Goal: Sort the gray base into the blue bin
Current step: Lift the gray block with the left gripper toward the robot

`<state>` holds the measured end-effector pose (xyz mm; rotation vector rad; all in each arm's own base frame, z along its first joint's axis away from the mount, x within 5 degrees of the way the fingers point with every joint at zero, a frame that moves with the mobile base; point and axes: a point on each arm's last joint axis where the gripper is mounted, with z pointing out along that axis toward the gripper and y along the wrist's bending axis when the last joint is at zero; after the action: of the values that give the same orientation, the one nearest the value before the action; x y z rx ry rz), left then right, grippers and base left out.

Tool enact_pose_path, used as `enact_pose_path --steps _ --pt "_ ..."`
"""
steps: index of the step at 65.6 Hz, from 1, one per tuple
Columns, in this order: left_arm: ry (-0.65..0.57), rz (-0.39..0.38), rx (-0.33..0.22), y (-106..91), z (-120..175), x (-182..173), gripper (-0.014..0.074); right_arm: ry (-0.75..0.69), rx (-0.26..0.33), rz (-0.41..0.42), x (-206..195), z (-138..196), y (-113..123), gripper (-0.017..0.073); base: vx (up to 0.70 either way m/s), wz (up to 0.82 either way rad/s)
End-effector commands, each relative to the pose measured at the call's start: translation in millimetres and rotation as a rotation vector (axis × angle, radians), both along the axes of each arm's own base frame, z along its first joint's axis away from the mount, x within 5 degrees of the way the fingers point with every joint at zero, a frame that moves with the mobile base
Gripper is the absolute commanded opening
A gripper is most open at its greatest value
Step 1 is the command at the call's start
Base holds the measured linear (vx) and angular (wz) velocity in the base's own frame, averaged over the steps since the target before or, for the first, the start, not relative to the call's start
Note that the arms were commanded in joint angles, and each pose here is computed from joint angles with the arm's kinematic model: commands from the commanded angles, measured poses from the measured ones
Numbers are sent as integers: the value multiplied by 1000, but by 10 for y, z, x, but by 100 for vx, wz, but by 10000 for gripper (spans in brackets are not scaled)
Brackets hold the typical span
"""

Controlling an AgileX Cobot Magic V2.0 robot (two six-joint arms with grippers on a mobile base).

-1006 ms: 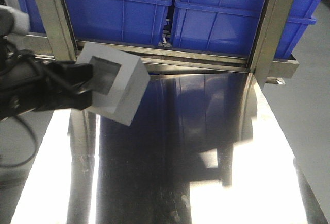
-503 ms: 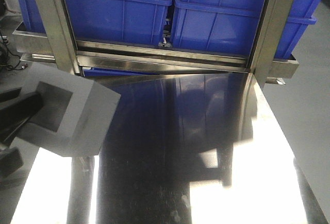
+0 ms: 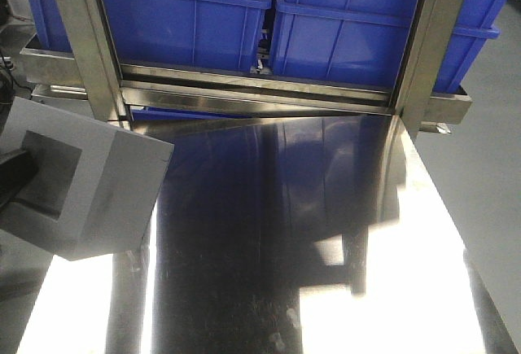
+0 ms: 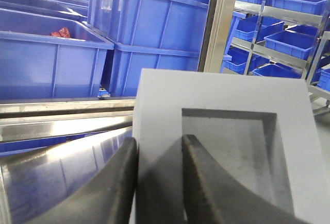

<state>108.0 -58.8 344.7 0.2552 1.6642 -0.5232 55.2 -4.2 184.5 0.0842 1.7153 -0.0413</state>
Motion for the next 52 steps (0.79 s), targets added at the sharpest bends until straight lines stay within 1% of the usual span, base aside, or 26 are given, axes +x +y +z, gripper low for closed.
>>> enact_pose_path --steps 1,52 --pt "-118 -7 -82 1 212 -19 -6 -69 -21 -1 10 63 -3 -5 0 0" --pt "-118 -7 -82 1 212 -19 -6 -69 -21 -1 10 63 -3 -5 0 0"
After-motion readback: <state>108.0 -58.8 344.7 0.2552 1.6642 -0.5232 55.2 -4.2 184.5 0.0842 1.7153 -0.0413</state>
